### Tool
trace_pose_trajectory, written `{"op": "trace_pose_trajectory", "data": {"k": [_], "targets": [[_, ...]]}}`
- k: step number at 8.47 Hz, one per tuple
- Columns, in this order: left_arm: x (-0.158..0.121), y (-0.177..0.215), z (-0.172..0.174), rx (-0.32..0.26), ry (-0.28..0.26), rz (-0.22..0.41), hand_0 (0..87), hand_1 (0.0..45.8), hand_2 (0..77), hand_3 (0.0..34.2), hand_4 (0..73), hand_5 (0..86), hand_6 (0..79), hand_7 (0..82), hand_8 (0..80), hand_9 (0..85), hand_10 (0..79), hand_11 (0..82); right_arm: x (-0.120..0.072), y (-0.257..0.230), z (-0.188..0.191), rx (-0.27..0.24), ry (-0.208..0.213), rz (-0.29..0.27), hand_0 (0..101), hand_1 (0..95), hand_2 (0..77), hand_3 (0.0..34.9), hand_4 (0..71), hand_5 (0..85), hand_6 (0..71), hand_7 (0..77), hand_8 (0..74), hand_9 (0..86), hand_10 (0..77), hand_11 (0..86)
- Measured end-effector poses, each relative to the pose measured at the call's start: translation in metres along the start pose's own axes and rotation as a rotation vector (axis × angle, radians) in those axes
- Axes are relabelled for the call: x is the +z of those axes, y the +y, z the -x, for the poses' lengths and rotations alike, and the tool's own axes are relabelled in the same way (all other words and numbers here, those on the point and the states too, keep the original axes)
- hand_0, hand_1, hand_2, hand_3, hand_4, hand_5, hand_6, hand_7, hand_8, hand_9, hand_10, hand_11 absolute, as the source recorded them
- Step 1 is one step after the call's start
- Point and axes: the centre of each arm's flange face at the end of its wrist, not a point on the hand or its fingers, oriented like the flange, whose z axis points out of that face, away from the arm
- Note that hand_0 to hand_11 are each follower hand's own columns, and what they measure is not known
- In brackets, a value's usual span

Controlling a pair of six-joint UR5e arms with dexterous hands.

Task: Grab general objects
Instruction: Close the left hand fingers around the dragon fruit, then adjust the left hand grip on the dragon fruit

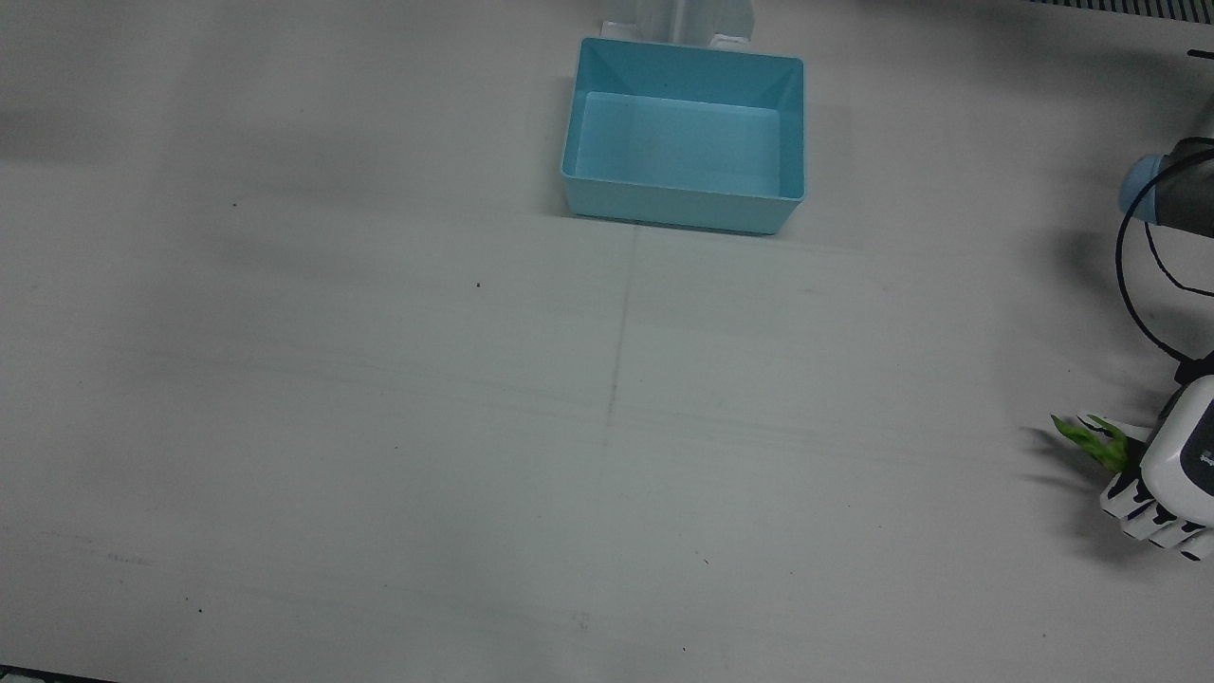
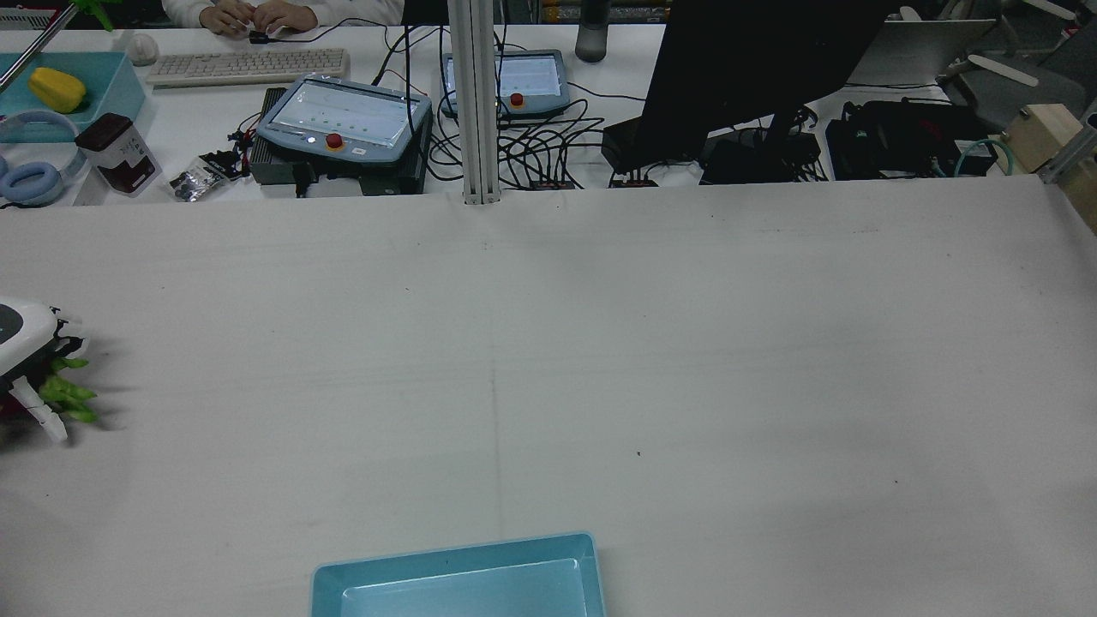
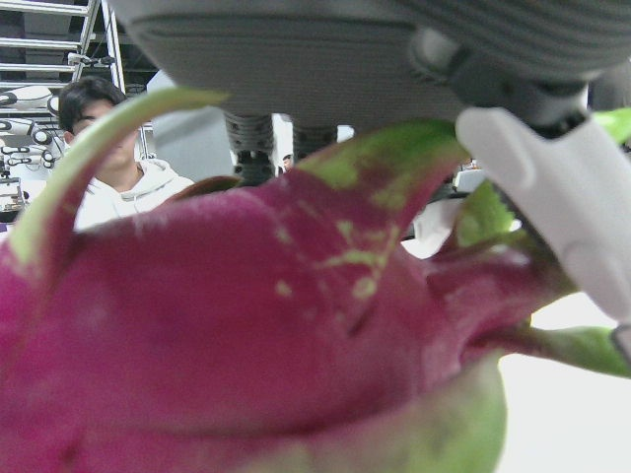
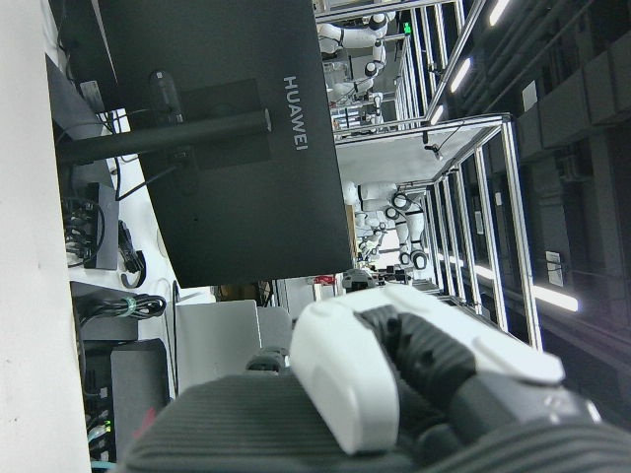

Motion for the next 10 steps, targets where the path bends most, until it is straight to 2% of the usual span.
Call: {"op": "trace_pose_trajectory", "data": {"k": [1, 2, 3, 5, 7, 9, 10], "targets": [[-0.008, -0.004, -0.002, -0.001, 0.008, -0.019, 26.5, 0.0, 0.5, 0.0, 53.5, 71.4, 59.5, 75.3, 59.5, 66.0, 37.6, 72.0, 0.0, 0.0, 0.0, 0.0, 0.0, 0.0, 0, 94.9, 77.4, 0.0, 0.0, 0.0, 0.0, 0.0, 0.0, 0.5, 0.0, 0.5], [-0.016, -0.009, -0.008, -0.003, 0.02, -0.034, 34.8, 0.0, 0.5, 0.0, 59.5, 70.9, 70.4, 70.9, 68.7, 70.4, 38.2, 70.4, 0.0, 0.0, 0.0, 0.0, 0.0, 0.0, 0, 94.9, 77.4, 0.0, 0.0, 0.0, 0.0, 0.0, 0.0, 0.5, 0.0, 0.5], [-0.022, -0.014, -0.017, -0.006, 0.038, -0.046, 38.1, 0.0, 0.5, 0.0, 62.2, 70.4, 70.4, 70.4, 70.4, 70.4, 37.6, 69.8, 0.0, 0.0, 0.0, 0.0, 0.0, 0.0, 0, 94.9, 77.4, 0.0, 0.0, 0.0, 0.0, 0.0, 0.0, 0.5, 0.0, 0.5], [-0.038, -0.023, -0.04, -0.011, 0.07, -0.06, 38.1, 0.0, 0.5, 0.0, 63.8, 70.4, 70.4, 70.4, 69.8, 70.4, 37.6, 69.8, 0.0, 0.0, 0.0, 0.0, 0.0, 0.0, 0, 94.9, 77.4, 0.0, 0.0, 0.0, 0.0, 0.0, 0.0, 0.5, 0.0, 0.5], [-0.046, -0.024, -0.04, -0.014, 0.056, -0.056, 39.7, 0.0, 0.5, 0.0, 65.4, 70.4, 70.4, 70.4, 70.4, 70.4, 37.6, 69.8, 0.0, 0.0, 0.0, 0.0, 0.0, 0.0, 0, 94.9, 77.4, 0.0, 0.0, 0.0, 0.0, 0.0, 0.0, 0.5, 0.0, 0.5], [-0.052, -0.038, -0.034, -0.038, 0.037, -0.078, 39.7, 0.0, 0.5, 0.0, 66.0, 69.8, 69.8, 70.4, 70.4, 70.4, 37.6, 69.8, 0.0, 0.0, 0.0, 0.0, 0.0, 0.0, 0, 94.9, 77.4, 0.0, 0.0, 0.0, 0.0, 0.0, 0.0, 0.5, 0.0, 0.5], [-0.054, -0.047, -0.033, -0.047, 0.027, -0.096, 30.1, 0.0, 0.5, 0.0, 63.8, 69.8, 62.7, 63.3, 64.4, 68.2, 37.6, 69.8, 0.0, 0.0, 0.0, 0.0, 0.0, 0.0, 0, 94.9, 77.4, 0.0, 0.0, 0.0, 0.0, 0.0, 0.0, 0.5, 0.0, 0.5]]}}
